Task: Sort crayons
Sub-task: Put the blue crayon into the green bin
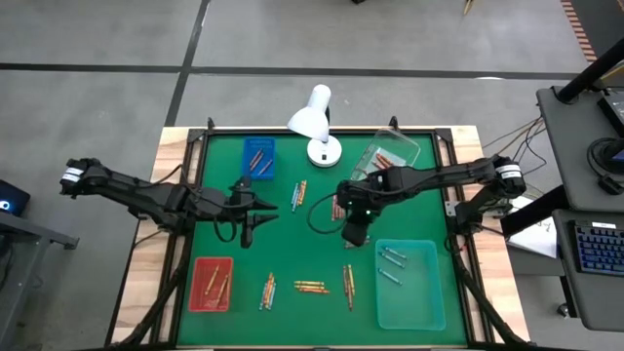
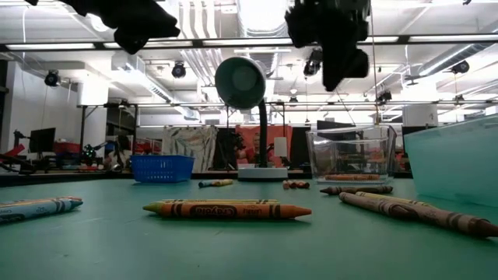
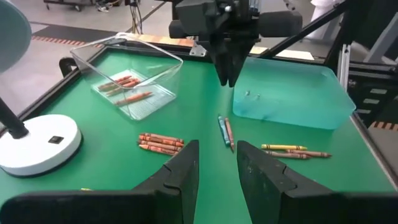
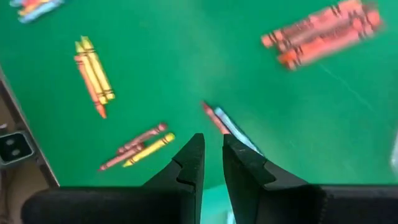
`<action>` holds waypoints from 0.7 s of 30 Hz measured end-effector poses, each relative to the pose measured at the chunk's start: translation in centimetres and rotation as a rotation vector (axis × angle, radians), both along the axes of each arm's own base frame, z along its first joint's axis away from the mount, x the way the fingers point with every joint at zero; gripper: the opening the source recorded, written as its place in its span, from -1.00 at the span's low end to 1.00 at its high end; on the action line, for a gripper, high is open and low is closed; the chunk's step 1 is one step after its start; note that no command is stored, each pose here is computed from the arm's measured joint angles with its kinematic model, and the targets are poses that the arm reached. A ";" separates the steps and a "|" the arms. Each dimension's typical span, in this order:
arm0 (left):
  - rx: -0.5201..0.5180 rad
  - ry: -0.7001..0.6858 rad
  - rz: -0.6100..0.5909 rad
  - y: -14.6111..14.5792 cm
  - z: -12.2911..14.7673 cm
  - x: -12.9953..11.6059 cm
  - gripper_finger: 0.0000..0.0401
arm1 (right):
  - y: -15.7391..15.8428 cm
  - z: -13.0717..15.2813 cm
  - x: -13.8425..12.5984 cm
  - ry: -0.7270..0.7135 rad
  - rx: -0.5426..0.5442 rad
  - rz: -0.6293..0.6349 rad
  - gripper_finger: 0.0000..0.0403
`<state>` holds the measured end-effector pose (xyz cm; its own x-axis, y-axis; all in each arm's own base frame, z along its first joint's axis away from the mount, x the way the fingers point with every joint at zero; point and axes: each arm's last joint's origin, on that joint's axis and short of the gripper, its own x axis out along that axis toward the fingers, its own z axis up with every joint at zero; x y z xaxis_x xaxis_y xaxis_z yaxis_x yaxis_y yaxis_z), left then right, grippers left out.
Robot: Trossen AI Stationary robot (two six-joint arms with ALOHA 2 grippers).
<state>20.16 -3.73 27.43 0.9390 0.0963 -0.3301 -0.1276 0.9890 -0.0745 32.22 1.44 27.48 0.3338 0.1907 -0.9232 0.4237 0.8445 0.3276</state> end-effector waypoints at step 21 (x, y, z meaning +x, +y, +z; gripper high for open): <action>0.032 -0.029 0.179 0.5 0.4 -0.1 -0.55 | 0.0 -1.2 -0.6 0.182 -0.023 -0.068 -0.76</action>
